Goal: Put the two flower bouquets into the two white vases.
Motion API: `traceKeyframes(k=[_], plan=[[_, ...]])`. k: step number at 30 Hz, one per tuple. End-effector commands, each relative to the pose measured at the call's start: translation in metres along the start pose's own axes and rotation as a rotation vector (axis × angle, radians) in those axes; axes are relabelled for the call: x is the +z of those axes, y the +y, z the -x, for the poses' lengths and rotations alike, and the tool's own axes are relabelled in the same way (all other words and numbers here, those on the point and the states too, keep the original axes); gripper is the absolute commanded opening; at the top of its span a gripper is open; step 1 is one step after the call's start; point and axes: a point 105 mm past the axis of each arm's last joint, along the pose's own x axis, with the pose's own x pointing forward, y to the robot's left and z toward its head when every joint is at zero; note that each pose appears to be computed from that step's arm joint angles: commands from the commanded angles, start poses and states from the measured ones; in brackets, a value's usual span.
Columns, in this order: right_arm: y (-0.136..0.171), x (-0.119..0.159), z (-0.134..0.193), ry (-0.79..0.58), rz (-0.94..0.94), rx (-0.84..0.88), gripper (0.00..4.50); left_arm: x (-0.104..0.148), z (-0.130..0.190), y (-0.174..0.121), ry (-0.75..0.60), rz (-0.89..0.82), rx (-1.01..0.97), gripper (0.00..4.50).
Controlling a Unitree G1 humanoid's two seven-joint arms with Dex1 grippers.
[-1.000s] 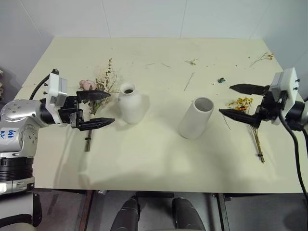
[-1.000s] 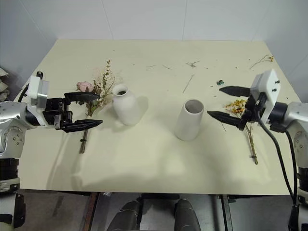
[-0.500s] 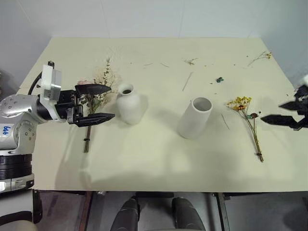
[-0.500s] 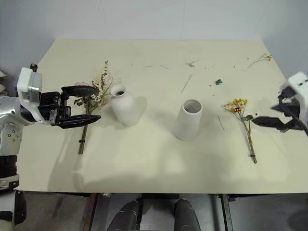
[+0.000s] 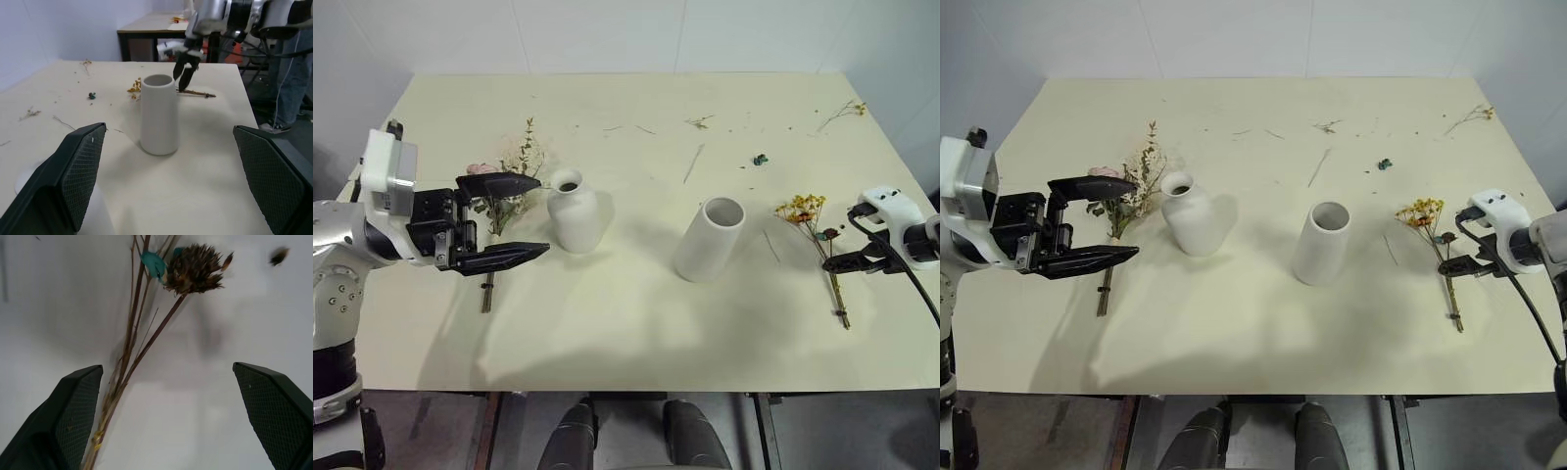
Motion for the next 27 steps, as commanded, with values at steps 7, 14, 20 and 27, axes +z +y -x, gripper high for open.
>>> traceKeyframes(k=[7,14,20,27], plan=[[-0.011,-0.001,-0.014,0.026,0.027,-0.018,3.26,0.018,0.003,-0.006,-0.006,-0.065,0.028,4.50],[-0.004,0.013,-0.010,-0.025,0.018,0.015,0.95,0.019,-0.002,-0.002,-0.023,-0.077,0.016,4.50],[-0.014,0.025,0.005,-0.157,-0.029,-0.011,0.01,0.016,-0.007,0.005,-0.041,-0.072,0.000,4.50],[-0.003,0.101,0.081,-0.821,0.131,-0.016,0.01,0.009,-0.012,0.016,-0.056,-0.061,-0.015,4.50]])
